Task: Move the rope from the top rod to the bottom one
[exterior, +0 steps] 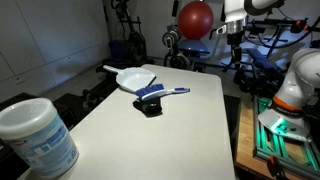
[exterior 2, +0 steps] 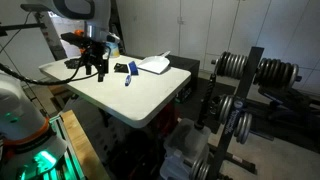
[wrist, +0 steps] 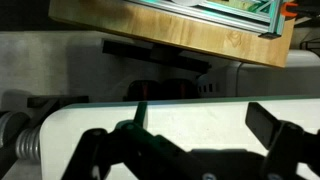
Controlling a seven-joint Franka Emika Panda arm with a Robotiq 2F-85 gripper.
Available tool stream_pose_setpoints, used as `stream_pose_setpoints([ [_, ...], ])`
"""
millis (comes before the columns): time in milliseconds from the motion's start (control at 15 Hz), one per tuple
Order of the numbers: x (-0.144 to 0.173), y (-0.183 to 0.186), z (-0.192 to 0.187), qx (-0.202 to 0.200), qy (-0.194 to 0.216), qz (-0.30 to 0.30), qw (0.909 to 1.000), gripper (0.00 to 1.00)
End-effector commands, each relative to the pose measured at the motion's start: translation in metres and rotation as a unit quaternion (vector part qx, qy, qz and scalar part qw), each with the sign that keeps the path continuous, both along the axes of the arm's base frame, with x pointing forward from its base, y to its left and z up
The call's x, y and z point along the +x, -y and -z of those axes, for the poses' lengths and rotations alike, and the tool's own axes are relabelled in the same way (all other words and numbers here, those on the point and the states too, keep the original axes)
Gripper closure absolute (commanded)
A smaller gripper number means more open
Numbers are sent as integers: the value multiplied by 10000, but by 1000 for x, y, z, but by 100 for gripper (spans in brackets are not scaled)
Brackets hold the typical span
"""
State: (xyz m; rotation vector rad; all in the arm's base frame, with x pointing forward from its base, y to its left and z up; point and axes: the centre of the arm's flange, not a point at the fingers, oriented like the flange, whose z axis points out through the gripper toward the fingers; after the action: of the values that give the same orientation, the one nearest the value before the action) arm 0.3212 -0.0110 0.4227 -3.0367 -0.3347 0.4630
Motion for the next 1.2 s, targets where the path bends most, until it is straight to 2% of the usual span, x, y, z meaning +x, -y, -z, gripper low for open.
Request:
stream_pose_setpoints([
  [0,0,0,0,0,-1,0,10000,0],
  [133,0,0,0,0,-2,0,10000,0],
  [200,8,2,2,-138,57,66,9999,0],
  [333,48,23,-1,-389,384,750,9957,0],
  [467,86,40,0,-781,698,1067,9888,0],
  [667,141,57,7,-1349,1461,1364,9705,0],
  [800,178,68,15,-1681,1933,1551,9541,0],
  [867,197,74,20,-1850,2076,1694,9455,0],
  [933,214,82,28,-1834,2050,1938,9417,0],
  [1000,227,90,35,-2033,2310,2085,9284,0],
  [1067,241,98,42,-2122,2381,2197,9220,0],
  [1133,250,103,47,-2208,2312,2281,9197,0],
])
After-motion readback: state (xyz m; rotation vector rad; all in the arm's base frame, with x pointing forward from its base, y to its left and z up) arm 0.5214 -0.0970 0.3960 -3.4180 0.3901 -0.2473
